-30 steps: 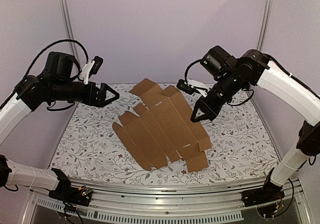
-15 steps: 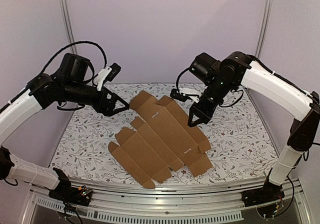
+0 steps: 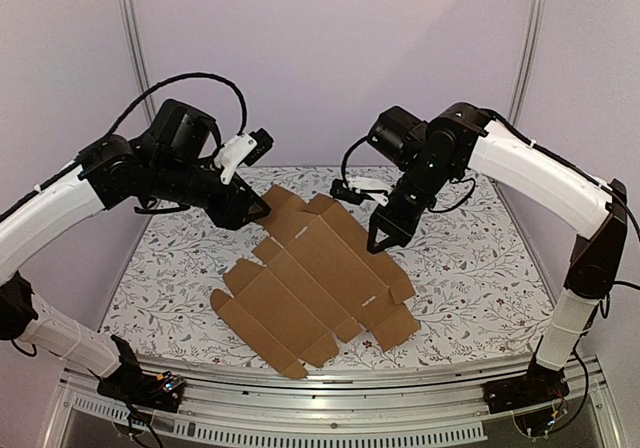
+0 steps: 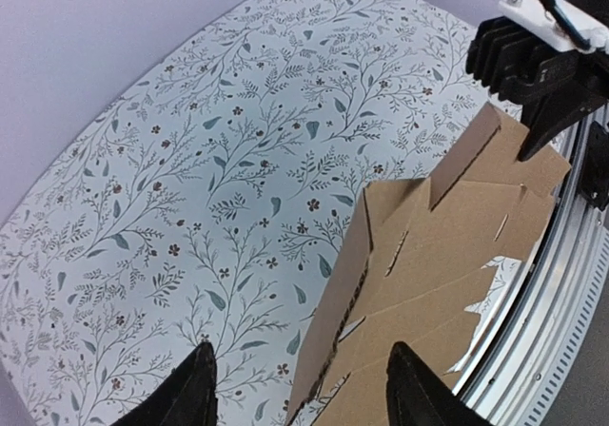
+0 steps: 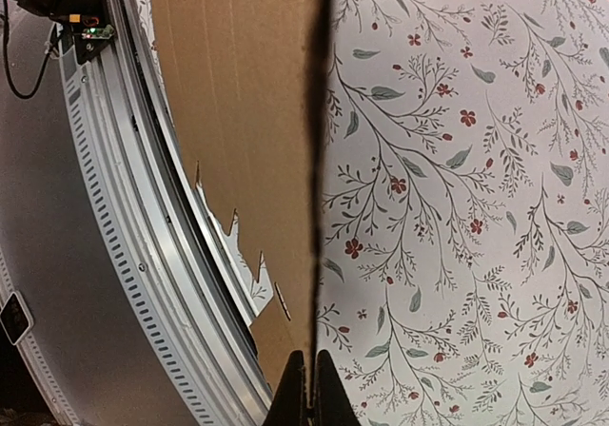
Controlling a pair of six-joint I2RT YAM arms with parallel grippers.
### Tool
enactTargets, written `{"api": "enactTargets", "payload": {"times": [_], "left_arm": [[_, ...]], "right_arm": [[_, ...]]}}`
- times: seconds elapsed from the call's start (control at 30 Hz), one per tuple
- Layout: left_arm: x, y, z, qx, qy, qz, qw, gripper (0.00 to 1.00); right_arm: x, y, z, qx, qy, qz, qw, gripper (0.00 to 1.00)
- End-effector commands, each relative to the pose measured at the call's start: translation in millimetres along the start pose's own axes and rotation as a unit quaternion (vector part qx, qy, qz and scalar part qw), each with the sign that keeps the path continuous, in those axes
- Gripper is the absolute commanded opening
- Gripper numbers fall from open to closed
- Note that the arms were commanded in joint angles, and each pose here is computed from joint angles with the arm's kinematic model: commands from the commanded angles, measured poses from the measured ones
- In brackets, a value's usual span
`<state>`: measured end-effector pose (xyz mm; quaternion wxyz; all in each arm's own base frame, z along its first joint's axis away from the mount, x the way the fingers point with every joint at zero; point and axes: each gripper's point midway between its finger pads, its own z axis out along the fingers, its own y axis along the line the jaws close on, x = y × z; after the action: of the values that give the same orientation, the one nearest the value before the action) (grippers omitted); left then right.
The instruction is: Fold the paper box
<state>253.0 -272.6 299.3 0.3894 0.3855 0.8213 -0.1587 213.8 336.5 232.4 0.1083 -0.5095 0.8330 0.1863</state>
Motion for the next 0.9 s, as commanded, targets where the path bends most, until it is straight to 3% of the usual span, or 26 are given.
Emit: {"api": "enactTargets", "payload": {"times": [0.0,0.33,0.47,0.63,0.87], "left_arm": [[2.8,2.5,4.4,-0.023,0.017,0.028,0.999,0.53],[-0.8,-5.6,10.4,-0.002,0.013,0.029,0.999,0.24],[-2.8,-6.1,10.4,-0.001,0.009,0.030,1.000,0.00],[-1.6,-8.9,9.3,0.006,0.005,0.030,1.000,0.00],[2.4,-4.7,-1.4,-0.007,-0.012,0.013,1.000,0.00]], "right_arm": [[14.5,11.6,-4.3,-0.018,0.037,-0.005,0.999,0.00],[11.0,14.2,-3.4,-0.018,0.037,-0.016,0.999,0.00],[9.8,14.4,-3.4,-0.017,0.036,-0.017,0.999,0.00],[7.2,13.3,-5.7,-0.012,0.030,-0.017,0.999,0.00],[1.4,0.8,-14.3,0.031,0.006,-0.015,0.999,0.24]]}}
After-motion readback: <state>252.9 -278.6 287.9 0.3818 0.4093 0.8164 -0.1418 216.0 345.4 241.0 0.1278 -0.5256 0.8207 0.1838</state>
